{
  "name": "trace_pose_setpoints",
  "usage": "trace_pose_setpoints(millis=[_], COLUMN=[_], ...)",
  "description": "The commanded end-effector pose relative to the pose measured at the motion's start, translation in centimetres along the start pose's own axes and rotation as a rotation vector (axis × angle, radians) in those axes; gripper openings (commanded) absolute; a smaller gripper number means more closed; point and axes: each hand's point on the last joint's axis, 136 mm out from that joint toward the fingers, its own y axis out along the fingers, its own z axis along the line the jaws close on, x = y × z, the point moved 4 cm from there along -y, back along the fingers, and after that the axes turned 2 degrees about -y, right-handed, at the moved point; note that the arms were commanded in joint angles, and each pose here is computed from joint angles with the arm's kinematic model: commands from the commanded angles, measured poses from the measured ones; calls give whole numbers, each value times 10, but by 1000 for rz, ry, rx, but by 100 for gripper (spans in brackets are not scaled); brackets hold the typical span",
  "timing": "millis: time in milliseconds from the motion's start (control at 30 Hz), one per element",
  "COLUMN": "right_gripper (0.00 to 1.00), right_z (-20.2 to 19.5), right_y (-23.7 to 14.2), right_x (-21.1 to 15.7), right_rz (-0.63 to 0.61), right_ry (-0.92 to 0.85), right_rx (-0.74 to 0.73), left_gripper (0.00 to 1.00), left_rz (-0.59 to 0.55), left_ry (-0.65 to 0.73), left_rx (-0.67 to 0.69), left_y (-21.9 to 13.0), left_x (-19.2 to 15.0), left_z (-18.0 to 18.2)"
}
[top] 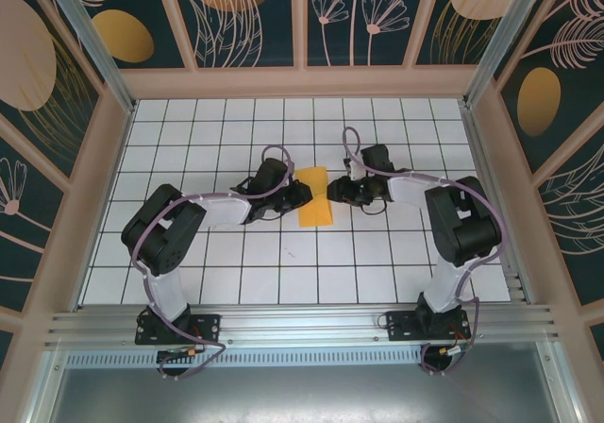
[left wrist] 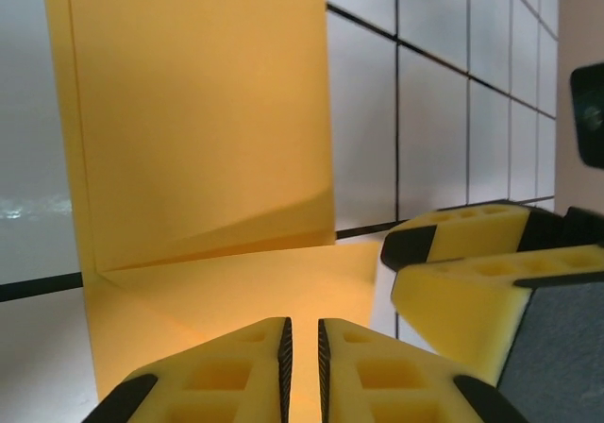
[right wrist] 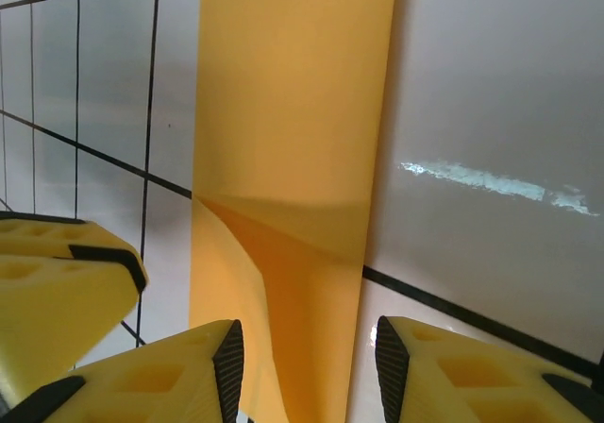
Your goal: Fold a paper plane with a square sheet of paper (pick it up from the middle)
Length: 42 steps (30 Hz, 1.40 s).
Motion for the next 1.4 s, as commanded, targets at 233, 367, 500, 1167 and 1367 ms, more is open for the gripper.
trace_pose_setpoints(millis=[233, 367, 500, 1167, 1367], right_gripper=[45, 44, 42, 35, 34], right_z=[-2, -2, -1, 15, 15], right_y=[21, 29, 34, 26, 21], right_x=[7, 4, 1, 3, 0], right_rz=[48, 71, 85, 51, 49], right_ry=[-15, -11, -5, 23, 20], right_rx=[1, 2, 9, 59, 76], left_gripper=[17, 17, 17, 17, 17], left_rz=[51, 67, 76, 83, 78], left_ry=[-20, -21, -17, -18, -17], left_rx=[49, 66, 78, 93, 90], left_y=[18, 21, 21, 22, 20], left_x=[-8, -11, -14, -15, -14], left_z=[19, 25, 29, 33, 30])
